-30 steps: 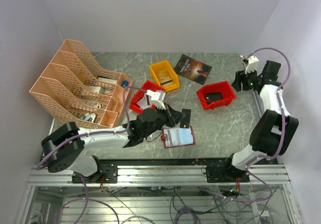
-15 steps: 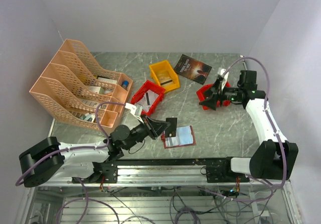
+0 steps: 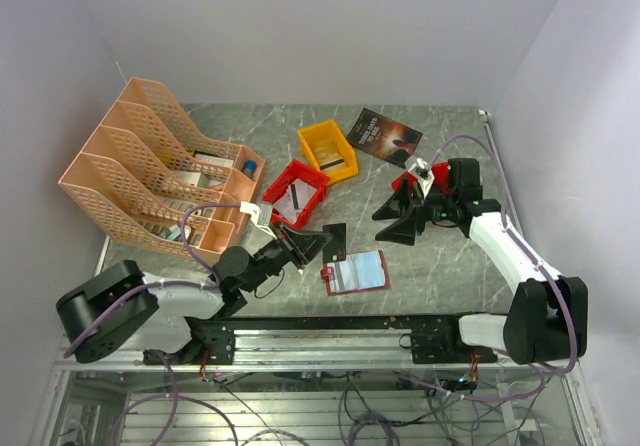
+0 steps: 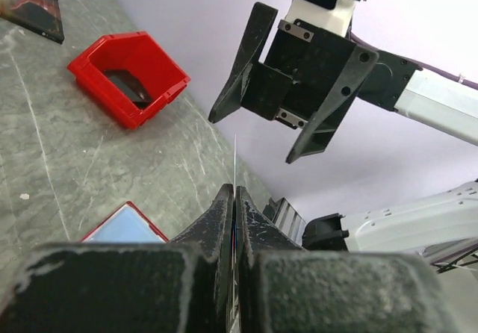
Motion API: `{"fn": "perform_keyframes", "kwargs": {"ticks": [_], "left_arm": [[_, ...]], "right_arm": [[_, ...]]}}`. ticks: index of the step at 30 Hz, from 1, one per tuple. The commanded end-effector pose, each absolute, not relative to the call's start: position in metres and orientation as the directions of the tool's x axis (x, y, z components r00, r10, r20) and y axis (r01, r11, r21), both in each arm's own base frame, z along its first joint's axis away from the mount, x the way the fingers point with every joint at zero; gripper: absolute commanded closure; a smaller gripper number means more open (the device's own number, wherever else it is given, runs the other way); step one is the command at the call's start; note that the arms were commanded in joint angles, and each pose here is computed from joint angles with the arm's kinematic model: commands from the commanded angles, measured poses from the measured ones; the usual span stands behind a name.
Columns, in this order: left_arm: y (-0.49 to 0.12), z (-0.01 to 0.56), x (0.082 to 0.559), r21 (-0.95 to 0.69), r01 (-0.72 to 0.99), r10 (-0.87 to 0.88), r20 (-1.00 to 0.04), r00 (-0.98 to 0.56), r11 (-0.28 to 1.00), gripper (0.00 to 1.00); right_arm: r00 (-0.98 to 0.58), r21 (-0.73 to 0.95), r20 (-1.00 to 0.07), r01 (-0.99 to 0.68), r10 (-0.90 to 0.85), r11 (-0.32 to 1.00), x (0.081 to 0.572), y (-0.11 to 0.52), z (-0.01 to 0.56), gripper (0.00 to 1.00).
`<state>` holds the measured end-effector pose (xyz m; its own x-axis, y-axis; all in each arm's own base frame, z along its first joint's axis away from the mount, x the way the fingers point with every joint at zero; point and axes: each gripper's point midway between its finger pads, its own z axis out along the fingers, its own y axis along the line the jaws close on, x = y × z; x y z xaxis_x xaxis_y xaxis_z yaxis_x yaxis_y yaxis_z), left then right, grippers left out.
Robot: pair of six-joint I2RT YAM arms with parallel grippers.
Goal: Put the credit cards into the card holder
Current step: Pick up the credit card from the storage box.
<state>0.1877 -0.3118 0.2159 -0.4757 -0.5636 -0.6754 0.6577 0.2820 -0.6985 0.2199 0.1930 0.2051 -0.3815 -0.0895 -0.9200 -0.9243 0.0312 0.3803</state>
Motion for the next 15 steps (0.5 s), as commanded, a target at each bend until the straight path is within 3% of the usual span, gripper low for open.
{"fn": "perform_keyframes", "kwargs": {"ticks": [1,11,15], "left_arm": [[-0.314,0.270,0.178,-0.635,0.767,-0.646,-0.625,-0.438,0.094,0.93],[-0.336,0.273,0.179,-0.615,0.788,-0.623,-0.624,-0.472,0.020,0.93],[-0.340,0.271,0.181,-0.624,0.781,-0.621,-0.617,-0.484,0.011,0.93]], "right_arm": [[-0.440,0.444,-0.895,-0.895,-0.070,-0.042,0.216,0.206,0.217,0.30],[-0.580,0.589,-0.804,-0.807,-0.128,-0.045,0.215,0.230,0.205,0.36],[-0.568,0.581,-0.811,-0.811,-0.138,-0.071,0.207,0.237,0.208,0.39]]}}
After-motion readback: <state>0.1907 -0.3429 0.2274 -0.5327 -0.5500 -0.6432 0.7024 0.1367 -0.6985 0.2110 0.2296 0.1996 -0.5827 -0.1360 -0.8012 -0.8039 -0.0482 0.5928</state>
